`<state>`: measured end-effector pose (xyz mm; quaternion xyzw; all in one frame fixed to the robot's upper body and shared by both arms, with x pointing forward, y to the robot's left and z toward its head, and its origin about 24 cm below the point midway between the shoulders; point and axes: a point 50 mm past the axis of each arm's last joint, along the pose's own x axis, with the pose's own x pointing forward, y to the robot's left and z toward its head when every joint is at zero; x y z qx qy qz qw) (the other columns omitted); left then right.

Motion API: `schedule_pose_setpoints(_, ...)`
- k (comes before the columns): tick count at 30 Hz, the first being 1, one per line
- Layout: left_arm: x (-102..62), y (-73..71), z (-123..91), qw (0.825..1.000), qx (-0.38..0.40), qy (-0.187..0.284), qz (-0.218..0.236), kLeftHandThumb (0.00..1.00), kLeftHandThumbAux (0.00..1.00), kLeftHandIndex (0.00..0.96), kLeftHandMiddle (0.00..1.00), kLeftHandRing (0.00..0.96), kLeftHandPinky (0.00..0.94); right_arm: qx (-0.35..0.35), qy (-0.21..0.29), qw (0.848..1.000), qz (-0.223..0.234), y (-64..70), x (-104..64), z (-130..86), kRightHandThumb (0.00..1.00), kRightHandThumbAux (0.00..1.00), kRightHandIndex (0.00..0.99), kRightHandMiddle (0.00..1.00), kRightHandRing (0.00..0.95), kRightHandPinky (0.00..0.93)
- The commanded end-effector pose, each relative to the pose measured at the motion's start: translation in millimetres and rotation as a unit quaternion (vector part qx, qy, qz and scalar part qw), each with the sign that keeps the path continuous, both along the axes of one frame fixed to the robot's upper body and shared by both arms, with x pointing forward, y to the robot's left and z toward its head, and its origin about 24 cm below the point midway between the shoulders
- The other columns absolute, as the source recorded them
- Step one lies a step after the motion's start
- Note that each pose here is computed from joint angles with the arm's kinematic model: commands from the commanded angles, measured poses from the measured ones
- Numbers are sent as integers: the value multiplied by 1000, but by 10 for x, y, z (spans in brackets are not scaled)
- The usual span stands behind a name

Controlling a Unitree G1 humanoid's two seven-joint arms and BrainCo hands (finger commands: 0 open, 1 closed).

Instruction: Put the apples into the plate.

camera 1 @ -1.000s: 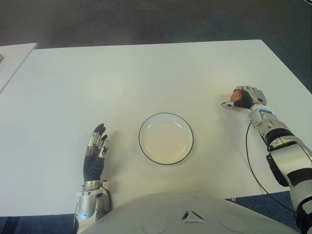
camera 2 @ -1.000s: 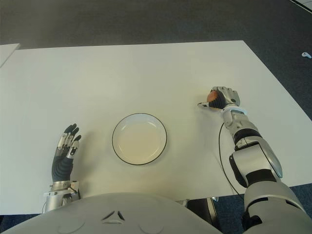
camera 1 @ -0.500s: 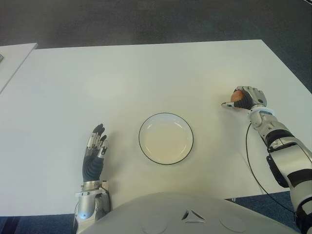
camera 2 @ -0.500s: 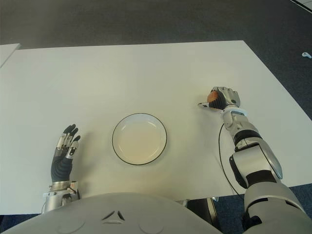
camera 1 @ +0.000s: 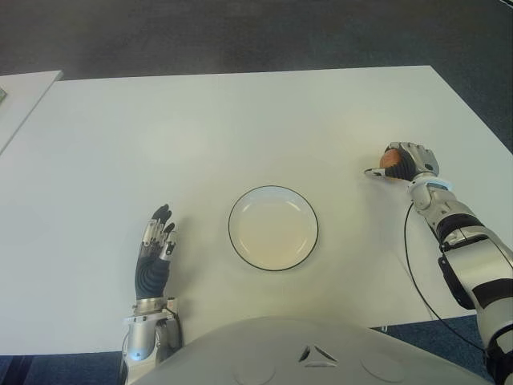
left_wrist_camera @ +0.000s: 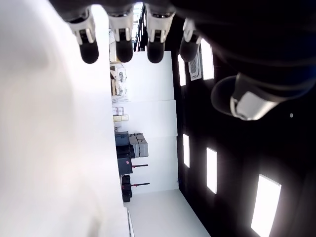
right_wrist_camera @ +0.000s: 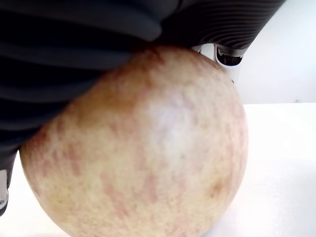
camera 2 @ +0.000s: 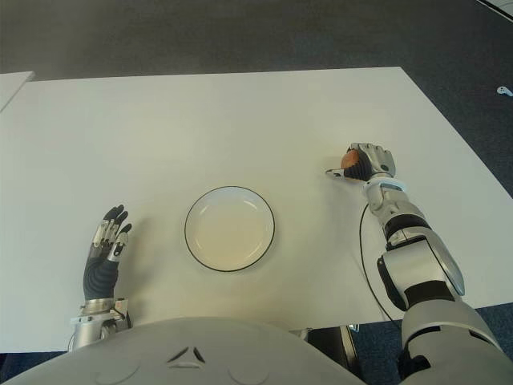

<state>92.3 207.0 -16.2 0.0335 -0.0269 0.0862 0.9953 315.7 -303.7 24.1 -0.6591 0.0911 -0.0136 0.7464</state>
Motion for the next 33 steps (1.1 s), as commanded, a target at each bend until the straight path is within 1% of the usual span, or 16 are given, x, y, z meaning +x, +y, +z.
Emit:
schedule_pose_setpoints(1, 12, 0, -31, 1000, -1, 7, -6, 0, 418, 0, 6, 0, 0, 10, 40, 999, 2, 22, -116, -182, 854, 680, 393, 518, 760, 166)
schedule_pose_setpoints(3, 18, -2, -32, 1000, -1, 7, -7, 0, 418, 0, 6, 0, 0, 11, 26, 1000, 11, 19, -54, -86, 854, 680, 393, 520, 767, 208)
schedule_pose_setpoints(7, 23, -7, -34, 1000, -2, 7, -7, 0, 418, 0, 6, 0, 0, 13, 10, 1000, 24, 25, 21, 36, 854, 680, 394, 523, 773, 248)
schedule_pose_setpoints(10, 32, -18, -38, 1000, -2, 7, -7, 0, 418, 0, 6, 0, 0, 9, -20, 998, 56, 65, 145, 256, 854, 680, 394, 526, 776, 260)
schedule_pose_setpoints(12, 36, -23, -44, 1000, -2, 7, -7, 0, 418, 0, 6, 0, 0, 8, -33, 997, 69, 86, 176, 328, 854, 680, 394, 527, 778, 284)
schedule_pose_setpoints(15, 44, -27, -50, 1000, -2, 8, -7, 0, 418, 0, 6, 0, 0, 10, -47, 995, 85, 108, 192, 389, 854, 680, 395, 530, 785, 349)
schedule_pose_setpoints(18, 52, -34, -57, 1000, -3, 8, -8, 0, 418, 0, 6, 0, 0, 9, -65, 992, 108, 148, 219, 482, 854, 679, 397, 532, 789, 369)
schedule_pose_setpoints(19, 55, -37, -59, 1000, -3, 8, -8, 0, 418, 0, 6, 0, 0, 8, -73, 990, 117, 166, 228, 519, 855, 679, 398, 533, 795, 420)
schedule_pose_setpoints(20, 58, -39, -60, 1000, -3, 8, -8, 0, 418, 0, 6, 0, 0, 6, -86, 988, 130, 199, 241, 572, 855, 679, 399, 534, 798, 438)
schedule_pose_setpoints(21, 61, -42, -62, 1000, -3, 8, -8, 0, 418, 0, 6, 0, 0, 5, -94, 986, 139, 221, 248, 607, 855, 678, 400, 535, 806, 500)
schedule_pose_setpoints(22, 63, -45, -63, 1000, -3, 8, -8, 0, 418, 0, 6, 0, 0, 4, -104, 983, 150, 248, 255, 644, 856, 678, 400, 536, 809, 522)
schedule_pose_setpoints(23, 66, -48, -64, 1000, -3, 8, -8, 0, 418, 0, 6, 0, 0, 4, -110, 982, 157, 265, 258, 669, 856, 678, 401, 537, 817, 581)
schedule_pose_setpoints(25, 69, -51, -67, 1000, -3, 8, -8, 0, 418, 0, 6, 0, 0, 3, -119, 979, 166, 288, 260, 701, 856, 677, 402, 539, 827, 656)
schedule_pose_setpoints(28, 79, -59, -70, 1000, -3, 7, -8, 0, 418, 0, 6, 0, 0, 6, -131, 975, 180, 321, 265, 755, 857, 677, 403, 540, 835, 714)
schedule_pose_setpoints(31, 87, -67, -75, 1000, -3, 7, -8, 0, 418, 0, 6, 0, 0, 12, -144, 970, 197, 369, 277, 841, 857, 677, 402, 540, 849, 799)
schedule_pose_setpoints(33, 91, -70, -78, 1000, -3, 7, -8, 0, 418, 0, 6, 0, 0, 14, -148, 968, 201, 386, 283, 872, 857, 677, 401, 540, 854, 817)
